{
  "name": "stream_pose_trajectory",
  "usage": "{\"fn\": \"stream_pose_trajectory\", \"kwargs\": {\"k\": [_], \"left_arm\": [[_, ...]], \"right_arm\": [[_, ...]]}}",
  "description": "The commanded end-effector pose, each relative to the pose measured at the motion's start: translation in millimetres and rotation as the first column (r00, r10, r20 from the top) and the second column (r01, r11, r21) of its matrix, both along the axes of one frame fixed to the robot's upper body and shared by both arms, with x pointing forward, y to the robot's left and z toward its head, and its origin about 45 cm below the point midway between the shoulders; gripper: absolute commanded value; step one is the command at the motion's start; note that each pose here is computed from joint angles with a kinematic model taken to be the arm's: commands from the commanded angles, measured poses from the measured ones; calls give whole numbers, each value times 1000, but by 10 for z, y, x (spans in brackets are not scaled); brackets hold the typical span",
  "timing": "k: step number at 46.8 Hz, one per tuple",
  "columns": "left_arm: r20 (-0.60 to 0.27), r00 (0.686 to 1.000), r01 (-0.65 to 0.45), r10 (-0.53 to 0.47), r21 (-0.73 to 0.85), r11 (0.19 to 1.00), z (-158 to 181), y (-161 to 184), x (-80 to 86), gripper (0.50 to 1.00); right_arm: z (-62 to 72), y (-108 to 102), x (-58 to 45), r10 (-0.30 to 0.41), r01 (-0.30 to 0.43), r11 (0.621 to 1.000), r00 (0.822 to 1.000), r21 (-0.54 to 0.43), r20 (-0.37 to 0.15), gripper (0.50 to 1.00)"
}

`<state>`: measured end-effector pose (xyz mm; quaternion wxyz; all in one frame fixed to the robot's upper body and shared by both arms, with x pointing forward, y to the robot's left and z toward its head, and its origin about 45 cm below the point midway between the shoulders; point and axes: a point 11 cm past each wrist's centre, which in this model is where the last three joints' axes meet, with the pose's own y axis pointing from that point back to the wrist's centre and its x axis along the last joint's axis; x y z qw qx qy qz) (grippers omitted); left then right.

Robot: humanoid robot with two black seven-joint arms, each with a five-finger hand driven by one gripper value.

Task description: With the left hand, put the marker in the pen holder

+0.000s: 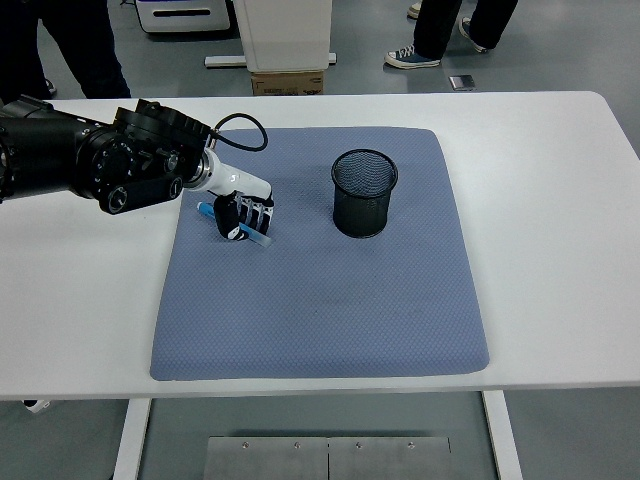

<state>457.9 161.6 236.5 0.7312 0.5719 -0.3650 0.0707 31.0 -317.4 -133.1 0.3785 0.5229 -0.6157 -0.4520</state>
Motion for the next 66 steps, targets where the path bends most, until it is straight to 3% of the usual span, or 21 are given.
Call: {"fn": "stream_pose_trajectory", "kwargs": {"k": [1,17,27,49,66], "left_arm": [[0,1000,-1,1,0,1000,0,2,0,578],[-1,1000,4,-4,0,1000,-11,-12,-6,569],[3,1000,12,-12,11,1000,-11,-1,-5,500],[15,1000,8,-8,-12,1000,81,-30,29,500],[57,998,21,-18,-46,999,334,-164,110,500]], "right_arm": [[0,0,0,0,0,1000,1000,0,0,1000],[0,0,0,0,0,1000,1000,0,0,1000],[0,0,0,0,0,1000,1000,0,0,1000],[0,0,0,0,0,1000,1000,0,0,1000],[0,-1,1,-1,1,1000,1000,0,1,1000]]}}
